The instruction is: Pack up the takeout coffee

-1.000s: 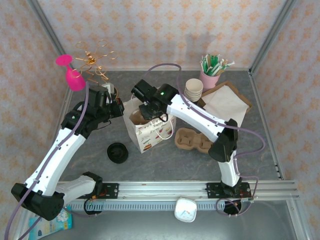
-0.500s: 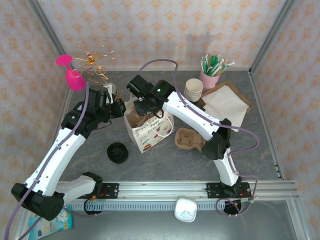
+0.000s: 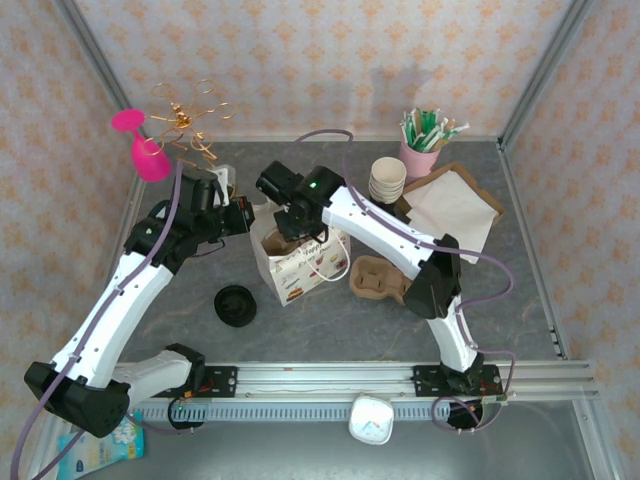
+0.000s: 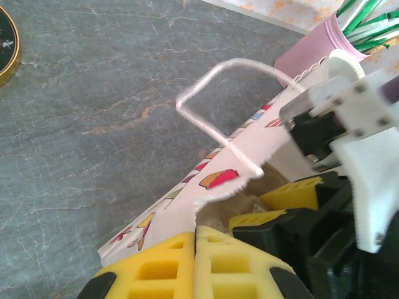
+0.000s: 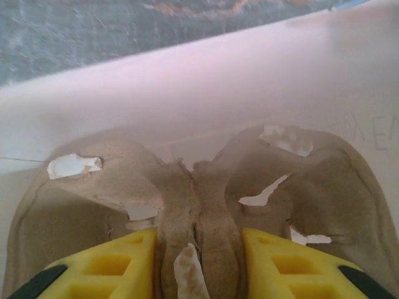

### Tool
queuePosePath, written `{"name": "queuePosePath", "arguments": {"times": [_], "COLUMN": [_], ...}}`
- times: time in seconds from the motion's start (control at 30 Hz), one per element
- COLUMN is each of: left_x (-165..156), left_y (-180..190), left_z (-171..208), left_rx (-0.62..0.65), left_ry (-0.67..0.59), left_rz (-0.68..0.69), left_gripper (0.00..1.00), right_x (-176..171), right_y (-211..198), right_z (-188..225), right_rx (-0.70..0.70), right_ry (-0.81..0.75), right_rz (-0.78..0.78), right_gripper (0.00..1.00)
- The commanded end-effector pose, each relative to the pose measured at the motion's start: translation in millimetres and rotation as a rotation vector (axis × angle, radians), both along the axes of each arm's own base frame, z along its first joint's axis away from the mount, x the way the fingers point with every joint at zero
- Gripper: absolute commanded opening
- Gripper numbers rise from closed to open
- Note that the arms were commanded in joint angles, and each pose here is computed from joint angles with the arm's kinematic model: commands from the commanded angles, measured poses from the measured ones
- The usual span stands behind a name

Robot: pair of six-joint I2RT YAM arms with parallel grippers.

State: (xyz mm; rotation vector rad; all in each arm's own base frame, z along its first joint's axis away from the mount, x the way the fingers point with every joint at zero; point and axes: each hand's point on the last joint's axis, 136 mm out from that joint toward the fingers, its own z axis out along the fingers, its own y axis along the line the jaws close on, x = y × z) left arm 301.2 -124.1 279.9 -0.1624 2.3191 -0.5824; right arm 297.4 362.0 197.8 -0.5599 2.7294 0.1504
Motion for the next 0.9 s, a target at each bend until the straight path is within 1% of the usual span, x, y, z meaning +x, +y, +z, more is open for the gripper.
{"name": "queuePosePath", "arguments": {"times": [0.0,0.07,0.13,0.27,0.37,0.43,0.57,0.67,0.87], "left_x": [0.9,2.5,4.2,7.7,8.9,9.5,8.6,8.3,9.0], "left_y": [-0.3,0.2,2.9,4.0,7.7,8.2,-0.2,-1.1,-4.5], "left_z": [0.4,-0.6,0.0,-0.8,-5.2,-3.1,-2.4,-5.1,-6.9], "left_rx": [0.022,0.03,0.04,0.04,0.06,0.055,0.02,0.016,0.002], "left_ry": [0.011,0.012,0.008,0.011,0.032,0.02,0.019,0.025,0.027], "left_rz": [-0.019,-0.018,-0.003,0.011,0.031,0.037,0.001,-0.001,-0.012], "left_gripper": [0.0,0.0,0.0,0.0,0.0,0.0,0.0,0.0,0.0], "right_x": [-13.0,-21.9,-24.8,-15.9,-5.8,-1.4,5.7,6.3,4.5], "right_y": [-7.3,-3.7,-8.7,-17.3,-15.6,-12.1,-15.6,-6.0,-6.1], "right_z": [13.6,10.1,2.0,-8.1,5.9,7.4,-12.5,-16.0,-32.7], "right_rx": [0.027,0.034,0.009,-0.007,0.028,0.057,0.037,0.072,0.042], "right_ry": [0.031,0.059,0.071,0.071,0.034,0.023,0.038,0.051,0.072], "right_rz": [-0.025,-0.012,-0.019,-0.051,-0.066,-0.06,-0.076,-0.059,-0.036], "right_gripper": [0.36,0.36,0.36,0.35,0.36,0.36,0.36,0.37,0.39]}}
